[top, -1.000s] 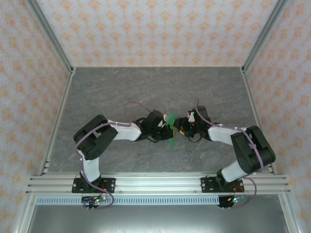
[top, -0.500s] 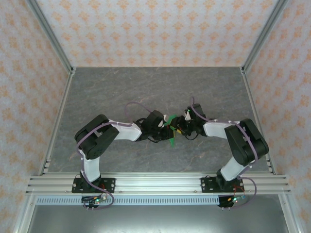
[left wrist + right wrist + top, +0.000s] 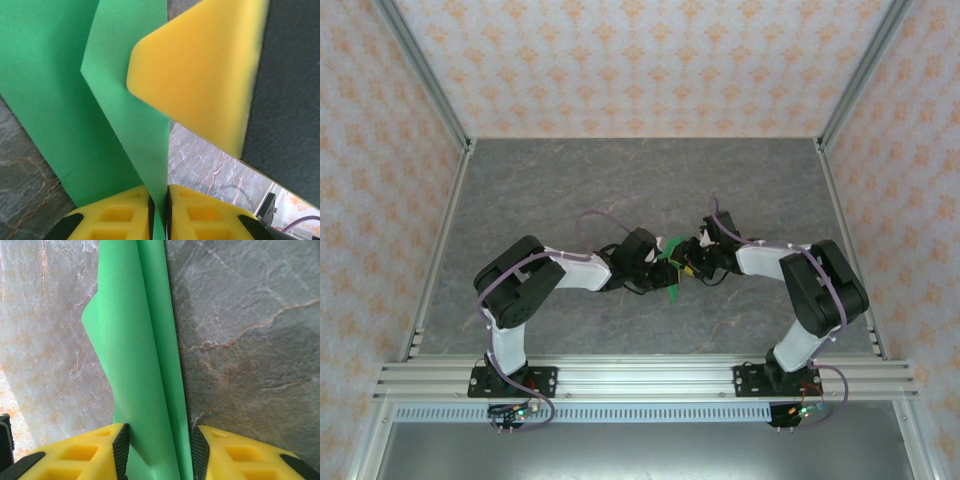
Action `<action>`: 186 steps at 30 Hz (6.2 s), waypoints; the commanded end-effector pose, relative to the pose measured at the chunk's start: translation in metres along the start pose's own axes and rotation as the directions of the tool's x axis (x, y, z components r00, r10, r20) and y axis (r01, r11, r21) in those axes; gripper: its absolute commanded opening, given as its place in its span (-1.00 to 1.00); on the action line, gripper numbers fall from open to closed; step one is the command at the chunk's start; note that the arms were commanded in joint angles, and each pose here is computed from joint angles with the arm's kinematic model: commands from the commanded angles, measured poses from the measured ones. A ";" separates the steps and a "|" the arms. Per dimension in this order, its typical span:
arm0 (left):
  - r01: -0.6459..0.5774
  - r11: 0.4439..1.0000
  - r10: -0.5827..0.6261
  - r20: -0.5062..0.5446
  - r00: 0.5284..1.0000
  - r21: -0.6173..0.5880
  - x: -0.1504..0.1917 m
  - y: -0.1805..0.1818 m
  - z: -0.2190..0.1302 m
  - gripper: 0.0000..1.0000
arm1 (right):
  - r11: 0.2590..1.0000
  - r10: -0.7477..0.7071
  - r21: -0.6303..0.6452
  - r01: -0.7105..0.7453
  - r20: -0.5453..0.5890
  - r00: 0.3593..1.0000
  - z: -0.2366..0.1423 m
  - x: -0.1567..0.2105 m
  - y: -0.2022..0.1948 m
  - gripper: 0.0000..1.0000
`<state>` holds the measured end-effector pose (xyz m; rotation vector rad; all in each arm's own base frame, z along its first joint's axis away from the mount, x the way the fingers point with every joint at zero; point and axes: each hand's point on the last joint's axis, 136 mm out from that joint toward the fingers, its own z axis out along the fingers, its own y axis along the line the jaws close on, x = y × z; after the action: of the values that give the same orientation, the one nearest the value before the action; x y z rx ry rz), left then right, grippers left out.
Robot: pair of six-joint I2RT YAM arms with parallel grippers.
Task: Fold a paper plane with a square sheet of paper (fold left side to right side)
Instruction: Fold the wing for the fifth time at the center of the table.
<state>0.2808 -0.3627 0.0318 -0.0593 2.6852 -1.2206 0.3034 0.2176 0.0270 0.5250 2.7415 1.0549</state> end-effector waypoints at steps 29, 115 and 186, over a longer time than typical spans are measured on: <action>0.083 0.989 -0.092 0.068 0.993 0.121 -0.055 0.001 -0.052 -0.21 | 0.990 0.041 0.135 -0.037 -0.026 0.999 0.012 0.010 -0.038 -0.19; 0.167 0.977 -0.175 0.048 0.983 0.132 -0.063 0.017 -0.015 -1.00 | 0.994 0.001 -0.112 0.012 0.115 0.993 -0.018 -0.042 0.035 0.46; 0.119 0.993 -0.121 0.079 0.990 0.023 -0.078 0.038 -0.017 -1.00 | 0.991 -0.010 0.132 0.016 -0.049 0.999 0.025 -0.018 -0.008 0.47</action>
<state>0.3437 -0.3211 0.0331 -0.2536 2.6463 -1.2988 0.3508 0.2319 0.0393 0.4645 2.7289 1.0323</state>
